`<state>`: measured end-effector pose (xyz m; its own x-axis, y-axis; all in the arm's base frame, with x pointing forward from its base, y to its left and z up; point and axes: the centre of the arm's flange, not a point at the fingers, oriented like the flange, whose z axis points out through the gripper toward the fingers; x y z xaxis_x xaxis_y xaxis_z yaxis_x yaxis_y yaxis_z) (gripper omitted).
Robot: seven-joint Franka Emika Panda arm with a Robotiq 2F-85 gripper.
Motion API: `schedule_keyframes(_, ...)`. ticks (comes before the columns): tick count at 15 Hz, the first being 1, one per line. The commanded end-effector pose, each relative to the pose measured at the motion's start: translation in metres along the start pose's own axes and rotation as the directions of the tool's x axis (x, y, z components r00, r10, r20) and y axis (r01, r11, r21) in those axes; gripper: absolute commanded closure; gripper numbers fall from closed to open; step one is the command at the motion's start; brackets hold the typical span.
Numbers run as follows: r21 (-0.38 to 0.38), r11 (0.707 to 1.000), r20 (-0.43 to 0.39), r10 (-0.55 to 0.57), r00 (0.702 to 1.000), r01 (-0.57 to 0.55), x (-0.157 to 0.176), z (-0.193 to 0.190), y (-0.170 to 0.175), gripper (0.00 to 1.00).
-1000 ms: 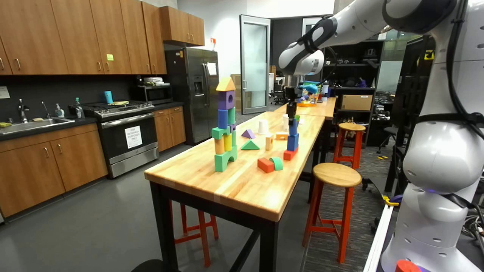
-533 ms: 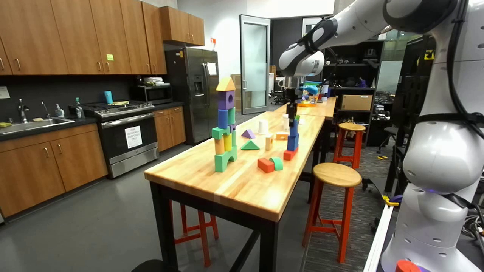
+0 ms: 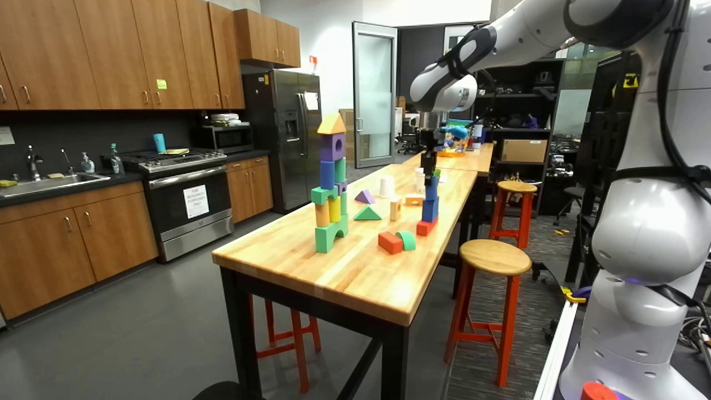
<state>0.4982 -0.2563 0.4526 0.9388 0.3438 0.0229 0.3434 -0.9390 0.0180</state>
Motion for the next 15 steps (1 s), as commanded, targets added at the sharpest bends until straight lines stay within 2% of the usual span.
schedule_keyframes(1, 0.018, 0.999, -0.06, 0.038, 0.997, -0.037, -0.01, -0.0113, -0.007, 0.83)
schedule_keyframes(6, 0.03, 0.998, -0.073, 0.055, 0.996, -0.053, -0.0136, -0.015, -0.0059, 0.83)
schedule_keyframes(15, -0.002, 0.998, -0.096, 0.06, 0.994, -0.061, -0.0135, -0.0061, -0.0054, 0.83)
